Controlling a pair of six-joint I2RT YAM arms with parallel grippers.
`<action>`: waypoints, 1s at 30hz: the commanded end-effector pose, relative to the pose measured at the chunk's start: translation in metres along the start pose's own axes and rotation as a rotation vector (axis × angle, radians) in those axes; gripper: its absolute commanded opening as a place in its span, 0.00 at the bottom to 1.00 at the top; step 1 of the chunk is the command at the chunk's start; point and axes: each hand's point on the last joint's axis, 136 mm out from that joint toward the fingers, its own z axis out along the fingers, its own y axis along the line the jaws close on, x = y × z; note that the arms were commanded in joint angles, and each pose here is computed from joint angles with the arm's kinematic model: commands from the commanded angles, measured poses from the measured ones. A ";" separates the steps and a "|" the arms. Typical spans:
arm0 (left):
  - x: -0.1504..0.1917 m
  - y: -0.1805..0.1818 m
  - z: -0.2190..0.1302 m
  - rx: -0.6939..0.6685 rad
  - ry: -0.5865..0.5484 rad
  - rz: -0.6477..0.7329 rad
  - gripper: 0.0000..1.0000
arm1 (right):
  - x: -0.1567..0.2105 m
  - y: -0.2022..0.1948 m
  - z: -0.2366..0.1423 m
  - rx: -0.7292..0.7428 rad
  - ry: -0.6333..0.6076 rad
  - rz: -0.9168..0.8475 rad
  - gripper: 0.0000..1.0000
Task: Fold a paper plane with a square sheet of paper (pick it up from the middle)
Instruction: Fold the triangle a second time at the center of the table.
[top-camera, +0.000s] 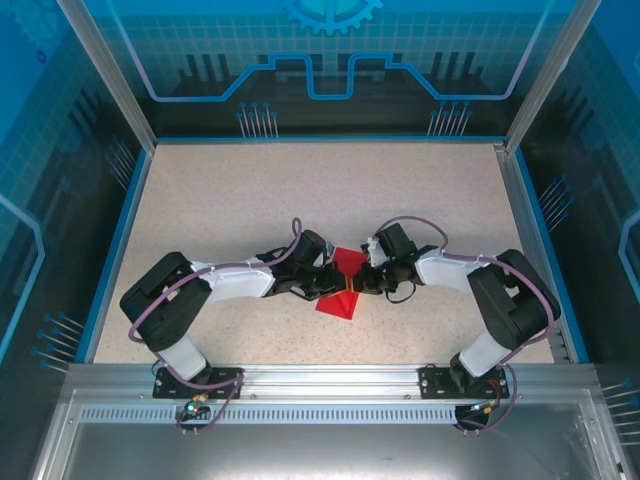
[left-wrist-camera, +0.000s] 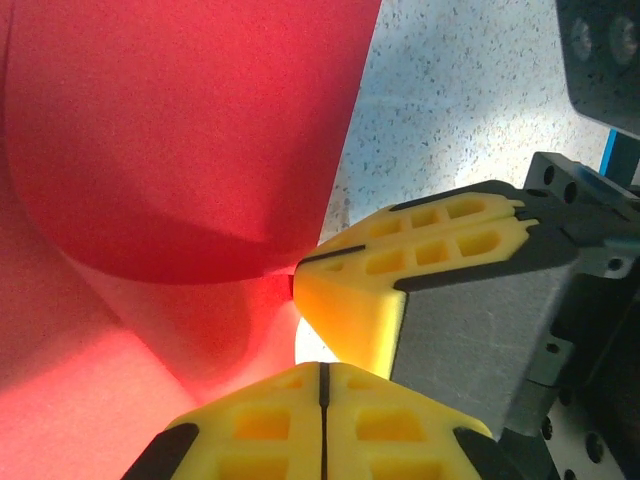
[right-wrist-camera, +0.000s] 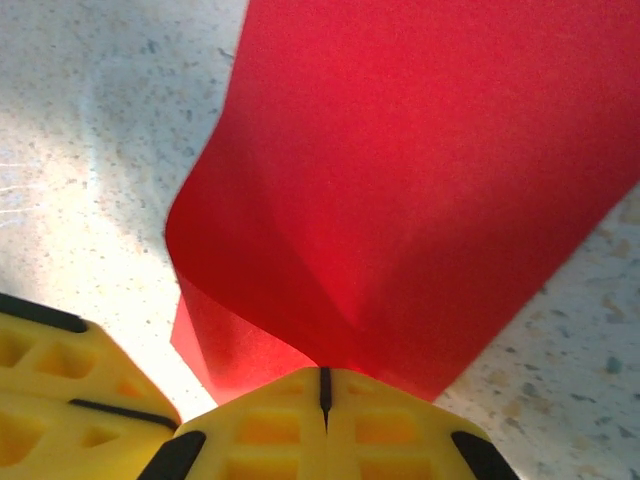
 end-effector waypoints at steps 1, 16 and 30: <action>0.006 0.003 0.006 -0.006 0.034 0.014 0.09 | 0.003 -0.006 0.003 0.042 0.017 -0.014 0.04; 0.007 0.004 0.016 -0.018 0.064 0.023 0.09 | -0.006 -0.010 -0.001 0.072 0.001 -0.023 0.05; 0.009 0.006 0.021 -0.029 0.078 0.024 0.09 | -0.010 -0.015 -0.004 0.094 -0.005 -0.014 0.05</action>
